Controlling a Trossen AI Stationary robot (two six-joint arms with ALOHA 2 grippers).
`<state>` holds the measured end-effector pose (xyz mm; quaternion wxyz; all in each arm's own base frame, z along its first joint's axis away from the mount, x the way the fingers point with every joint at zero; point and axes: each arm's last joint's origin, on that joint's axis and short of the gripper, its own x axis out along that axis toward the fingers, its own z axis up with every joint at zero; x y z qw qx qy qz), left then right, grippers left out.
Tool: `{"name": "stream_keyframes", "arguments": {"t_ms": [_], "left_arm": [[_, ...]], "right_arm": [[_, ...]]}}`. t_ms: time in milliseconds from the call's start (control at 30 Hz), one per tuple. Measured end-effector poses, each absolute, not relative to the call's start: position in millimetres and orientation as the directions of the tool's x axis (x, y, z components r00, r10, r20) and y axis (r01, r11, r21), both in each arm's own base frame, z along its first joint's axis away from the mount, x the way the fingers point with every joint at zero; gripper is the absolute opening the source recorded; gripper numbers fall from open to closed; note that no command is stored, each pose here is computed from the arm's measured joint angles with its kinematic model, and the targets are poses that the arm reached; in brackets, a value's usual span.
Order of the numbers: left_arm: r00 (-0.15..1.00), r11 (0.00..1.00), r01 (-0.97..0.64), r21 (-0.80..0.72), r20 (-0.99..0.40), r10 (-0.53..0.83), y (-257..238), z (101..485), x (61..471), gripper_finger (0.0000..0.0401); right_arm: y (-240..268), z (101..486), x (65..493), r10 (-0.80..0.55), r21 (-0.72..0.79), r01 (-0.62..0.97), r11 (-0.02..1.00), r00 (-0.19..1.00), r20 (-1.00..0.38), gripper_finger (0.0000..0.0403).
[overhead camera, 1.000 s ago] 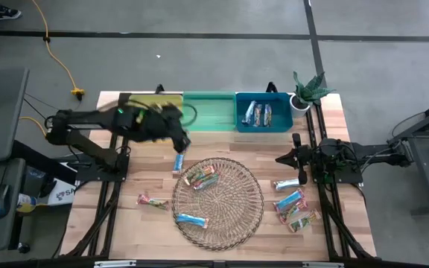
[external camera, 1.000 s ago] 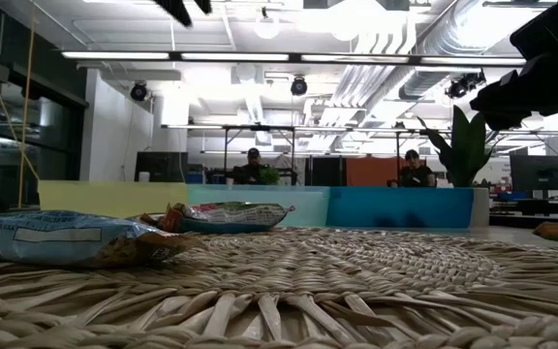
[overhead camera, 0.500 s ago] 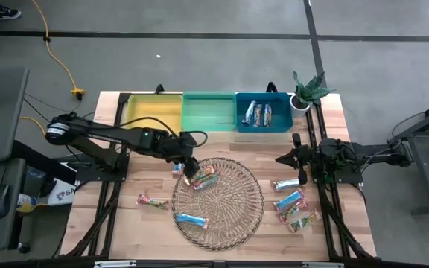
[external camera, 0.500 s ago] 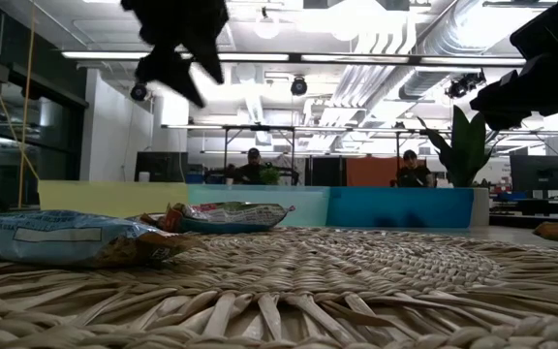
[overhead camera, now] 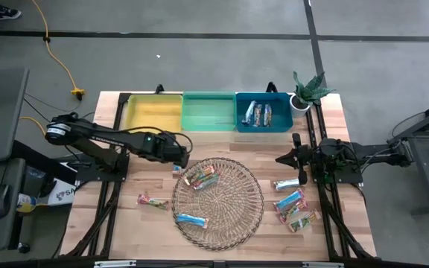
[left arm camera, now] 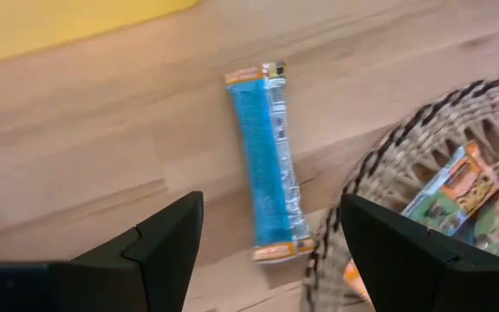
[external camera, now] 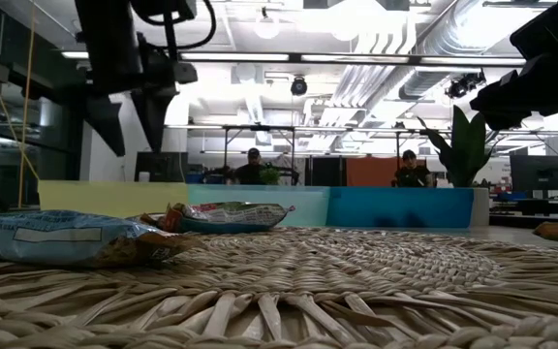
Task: Pick and place Granola Bars by type
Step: Put the yellow granola bar into the yellow bin
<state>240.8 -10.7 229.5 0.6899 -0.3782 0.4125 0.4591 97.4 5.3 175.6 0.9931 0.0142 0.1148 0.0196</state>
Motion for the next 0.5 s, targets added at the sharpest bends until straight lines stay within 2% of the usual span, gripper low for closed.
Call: {"name": "stream_keyframes", "arguments": {"t_ms": [100, 300, 500], "left_arm": [[0.286, 0.26, -0.943, -0.21, -0.909, 0.303, -11.3, 221.7, 244.1, 0.0269], [0.283, 0.163, -0.956, -0.242, -0.905, 0.317, -6.4, 205.7, 240.8, 0.0269], [0.307, 0.121, -0.951, -0.285, -0.912, 0.271, 9.4, 190.7, 240.3, 0.0269]], "right_arm": [[5.3, 175.6, 97.4, 0.042, 0.033, -0.036, 0.999, 0.973, -0.227, 0.0], [5.3, 175.6, 97.4, 0.042, 0.032, -0.036, 0.999, 0.973, -0.227, 0.0], [5.3, 175.7, 97.4, 0.042, 0.032, -0.035, 0.999, 0.973, -0.227, 0.0]]}}
